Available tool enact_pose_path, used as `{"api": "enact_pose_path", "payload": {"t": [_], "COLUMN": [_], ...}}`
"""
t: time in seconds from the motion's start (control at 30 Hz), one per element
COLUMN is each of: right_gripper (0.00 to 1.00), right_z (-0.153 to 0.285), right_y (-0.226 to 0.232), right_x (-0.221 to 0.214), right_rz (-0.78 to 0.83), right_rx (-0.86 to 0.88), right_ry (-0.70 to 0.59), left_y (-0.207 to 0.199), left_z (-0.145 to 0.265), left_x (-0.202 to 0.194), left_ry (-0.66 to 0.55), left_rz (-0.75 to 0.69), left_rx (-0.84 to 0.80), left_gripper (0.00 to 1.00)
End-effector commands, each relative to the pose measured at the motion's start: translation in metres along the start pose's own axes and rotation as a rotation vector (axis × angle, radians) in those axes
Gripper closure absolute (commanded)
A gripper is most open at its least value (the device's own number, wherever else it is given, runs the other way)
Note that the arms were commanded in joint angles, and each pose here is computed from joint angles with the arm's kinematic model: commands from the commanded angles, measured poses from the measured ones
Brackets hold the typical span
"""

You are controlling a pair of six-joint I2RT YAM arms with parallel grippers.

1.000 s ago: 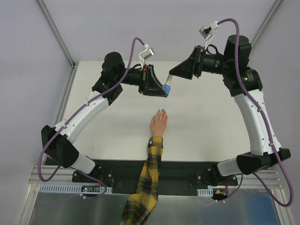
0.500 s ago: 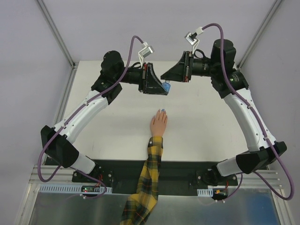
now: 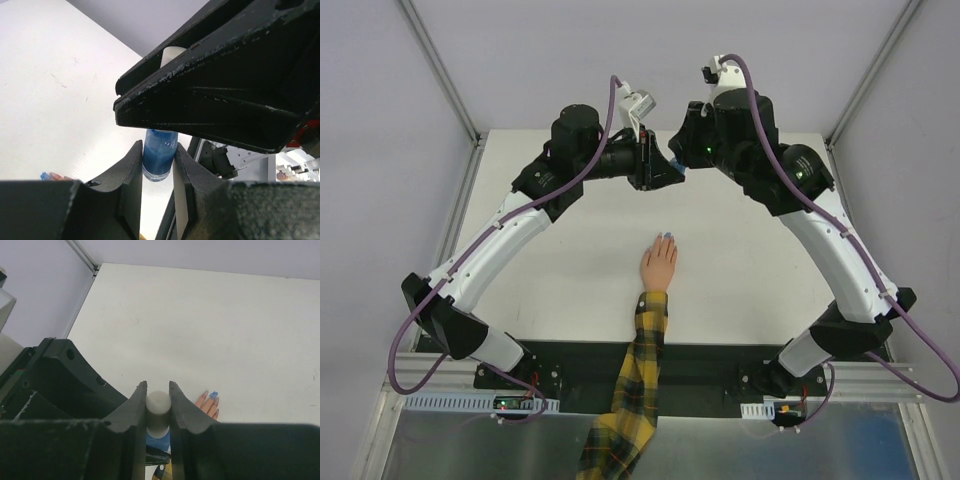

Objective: Paint the nails

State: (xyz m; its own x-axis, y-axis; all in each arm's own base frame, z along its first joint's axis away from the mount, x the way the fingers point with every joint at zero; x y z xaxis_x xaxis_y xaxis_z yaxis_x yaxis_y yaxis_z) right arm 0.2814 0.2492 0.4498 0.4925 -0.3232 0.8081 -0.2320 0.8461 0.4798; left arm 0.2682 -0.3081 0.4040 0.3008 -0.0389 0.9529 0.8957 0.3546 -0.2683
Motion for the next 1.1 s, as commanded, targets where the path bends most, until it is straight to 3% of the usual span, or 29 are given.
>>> {"api": "enact_pose_path", "payload": {"t": [0.0,0.03,0.17,0.23,0.27,0.4,0.43,0.6,0.83,0.97,1.0,1.07], "right_gripper": [0.76,0.62,0.41,0.32,0.29,0.19,0.18,0.19,0.43,0.50,0.58,0.61], "right_z": [0.019,0.027,0.045,0.044,0.051,0.065,0.065,0.060,0.060,0.061,0.061,0.060], "right_y": [-0.021,-0.019,-0.015,-0.018,-0.010,0.010,0.014,0.015,0.016,0.014,0.013,0.011], "right_x": [-0.001,0.004,0.021,0.017,0.026,0.019,0.022,0.015,0.009,0.003,0.002,-0.002], "right_rz": [0.090,0.082,0.040,0.004,-0.009,-0.059,-0.043,-0.133,-0.127,-0.131,-0.131,-0.135], "right_rx": [-0.009,0.038,0.235,0.356,0.457,0.841,0.888,0.964,1.039,1.052,1.052,1.046], "right_ry": [0.078,0.078,0.074,0.139,0.111,0.285,0.267,0.301,0.317,0.337,0.340,0.345], "left_y": [0.026,0.023,0.004,-0.011,-0.016,-0.040,-0.043,-0.058,-0.065,-0.063,-0.061,-0.059], "left_z": [0.009,0.012,0.019,0.020,0.020,0.024,0.025,0.030,0.032,0.030,0.029,0.027], "left_x": [0.008,0.006,-0.001,-0.005,-0.004,-0.003,-0.003,0.004,0.013,0.016,0.017,0.020], "left_ry": [-0.037,-0.034,-0.015,0.006,0.005,-0.003,-0.002,-0.034,-0.056,-0.068,-0.071,-0.081], "left_rz": [-0.027,-0.041,-0.055,-0.042,-0.044,-0.046,-0.027,-0.035,-0.042,-0.039,-0.036,-0.034], "left_rx": [0.164,0.154,0.039,-0.072,-0.111,-0.319,-0.343,-0.463,-0.512,-0.499,-0.493,-0.478], "left_gripper": [1.00,1.00,1.00,1.00,1.00,1.00,1.00,1.00,1.00,1.00,1.00,1.00]}}
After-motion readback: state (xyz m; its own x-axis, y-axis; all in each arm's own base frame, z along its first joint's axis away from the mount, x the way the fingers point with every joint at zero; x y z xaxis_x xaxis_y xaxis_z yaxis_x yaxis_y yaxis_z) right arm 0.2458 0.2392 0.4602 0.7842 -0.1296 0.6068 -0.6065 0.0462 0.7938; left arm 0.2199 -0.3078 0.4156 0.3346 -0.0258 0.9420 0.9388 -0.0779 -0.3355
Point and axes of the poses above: each gripper's point midway between its finger pads, its own z axis back along the fingers, its own y axis along the line the jaws close on, x = y × z, the point moved 4 cm from there along z, back along the fingers, and after that the axes turned 14 degrees about -z, right-handed, at the moved point
